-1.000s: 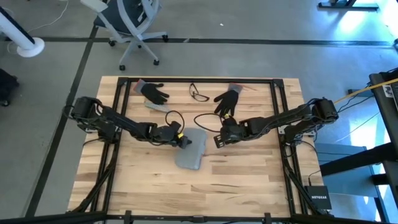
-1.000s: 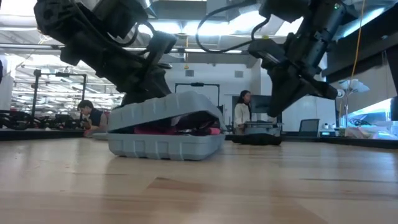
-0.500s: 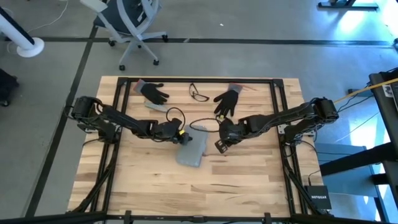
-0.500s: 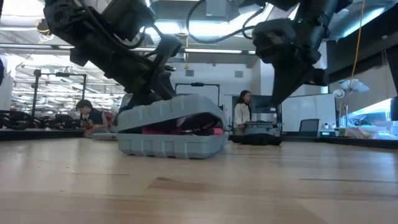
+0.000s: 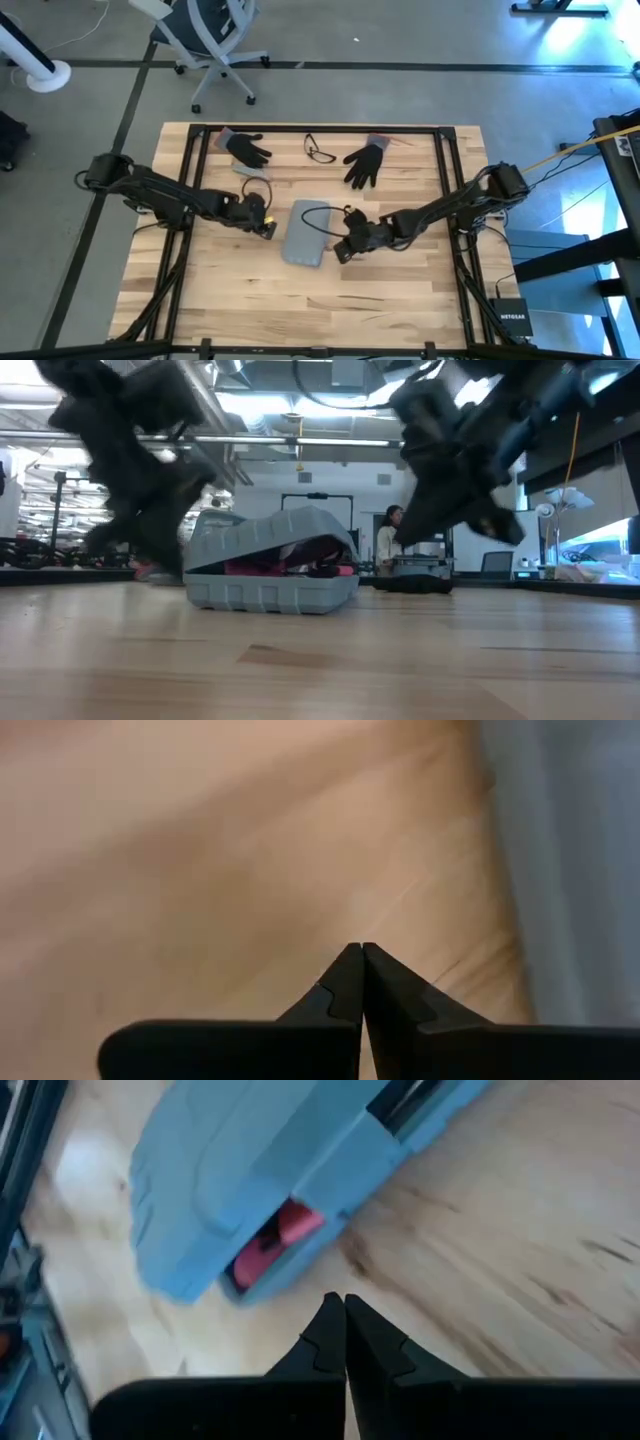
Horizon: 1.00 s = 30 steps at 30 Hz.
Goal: Prefit tool cases
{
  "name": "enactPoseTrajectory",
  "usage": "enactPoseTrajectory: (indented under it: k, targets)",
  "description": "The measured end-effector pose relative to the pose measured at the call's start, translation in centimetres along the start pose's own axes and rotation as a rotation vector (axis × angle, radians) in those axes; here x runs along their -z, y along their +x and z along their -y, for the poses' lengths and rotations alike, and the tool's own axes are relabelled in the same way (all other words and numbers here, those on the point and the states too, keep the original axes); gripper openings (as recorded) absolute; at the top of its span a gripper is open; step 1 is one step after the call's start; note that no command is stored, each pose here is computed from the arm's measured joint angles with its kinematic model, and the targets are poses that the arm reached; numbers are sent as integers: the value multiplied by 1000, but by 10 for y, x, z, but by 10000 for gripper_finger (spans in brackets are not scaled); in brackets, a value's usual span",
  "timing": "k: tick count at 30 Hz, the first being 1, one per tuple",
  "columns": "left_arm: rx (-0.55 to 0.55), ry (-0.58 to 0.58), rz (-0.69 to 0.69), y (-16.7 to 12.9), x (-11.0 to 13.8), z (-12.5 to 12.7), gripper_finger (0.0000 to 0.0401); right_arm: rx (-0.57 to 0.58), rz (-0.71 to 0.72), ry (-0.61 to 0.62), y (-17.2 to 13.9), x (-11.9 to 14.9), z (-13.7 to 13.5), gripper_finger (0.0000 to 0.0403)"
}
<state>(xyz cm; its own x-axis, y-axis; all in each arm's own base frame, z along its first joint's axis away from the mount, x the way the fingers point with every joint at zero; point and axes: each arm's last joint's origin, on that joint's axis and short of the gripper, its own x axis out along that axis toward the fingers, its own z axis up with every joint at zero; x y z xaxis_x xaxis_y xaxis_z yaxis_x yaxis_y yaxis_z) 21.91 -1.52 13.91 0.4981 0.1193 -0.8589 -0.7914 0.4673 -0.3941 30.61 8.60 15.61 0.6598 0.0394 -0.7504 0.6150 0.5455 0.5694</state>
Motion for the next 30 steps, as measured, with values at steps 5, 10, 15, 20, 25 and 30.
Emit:
enactPoseTrajectory:
  k: [5, 10, 15, 20, 25, 30]
  targets:
    - [10, -94, -43, 8, 14, -9, 0, 0, -6, 51, 27, -3, -7, 0]
    - [41, -80, -26, 9, 15, -7, 0, -19, 4, 81, 41, -5, -19, 0]
    - [46, -84, -2, 16, 14, -5, 0, -60, 76, 79, 34, -17, -41, 0]
    - [71, -84, 10, 23, 15, -1, 0, -118, 131, 32, 29, -43, -59, 0]
    - [97, -75, 14, 23, 14, 1, 0, -142, 145, -26, 32, -73, -70, 0]
    - [119, -73, 12, 23, 13, 3, 0, -170, 119, -53, 51, -96, -76, 0]
